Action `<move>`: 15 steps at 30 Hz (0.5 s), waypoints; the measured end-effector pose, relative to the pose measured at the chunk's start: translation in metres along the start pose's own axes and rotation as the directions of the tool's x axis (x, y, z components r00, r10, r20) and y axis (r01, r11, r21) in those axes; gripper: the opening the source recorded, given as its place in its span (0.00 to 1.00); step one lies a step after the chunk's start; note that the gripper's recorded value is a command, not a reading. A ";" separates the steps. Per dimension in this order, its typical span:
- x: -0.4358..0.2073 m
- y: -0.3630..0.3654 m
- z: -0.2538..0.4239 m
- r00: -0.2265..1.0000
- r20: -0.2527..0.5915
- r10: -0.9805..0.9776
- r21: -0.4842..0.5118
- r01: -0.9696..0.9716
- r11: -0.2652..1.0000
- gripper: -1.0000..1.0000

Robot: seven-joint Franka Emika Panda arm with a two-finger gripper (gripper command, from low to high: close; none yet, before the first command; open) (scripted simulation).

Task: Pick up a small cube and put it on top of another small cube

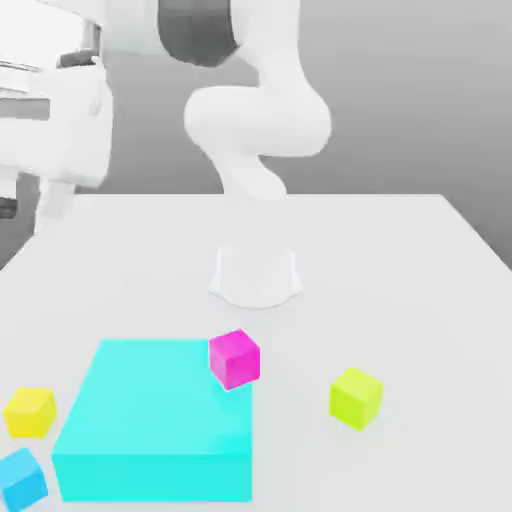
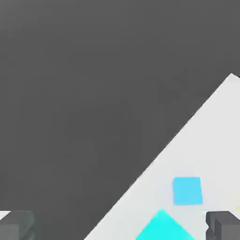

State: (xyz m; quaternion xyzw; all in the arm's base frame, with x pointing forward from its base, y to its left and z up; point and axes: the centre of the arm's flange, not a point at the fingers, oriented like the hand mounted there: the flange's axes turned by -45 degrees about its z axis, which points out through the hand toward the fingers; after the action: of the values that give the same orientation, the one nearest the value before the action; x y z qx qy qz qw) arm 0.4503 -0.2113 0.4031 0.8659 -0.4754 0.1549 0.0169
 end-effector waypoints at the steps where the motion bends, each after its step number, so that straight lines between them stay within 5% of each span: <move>1: 0.002 0.012 0.019 0.998 0.021 0.053 -0.021 -0.053 0.998 0.50; 10: -0.018 0.136 0.176 0.833 0.153 0.532 -0.229 -0.494 0.839 0.50; 15: -0.039 0.158 0.239 0.790 0.162 0.592 -0.260 -0.544 0.798 0.50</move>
State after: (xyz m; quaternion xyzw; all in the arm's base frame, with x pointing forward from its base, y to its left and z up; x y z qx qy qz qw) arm 0.3604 -0.3084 0.1461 0.6876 -0.7261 0.0007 -0.0003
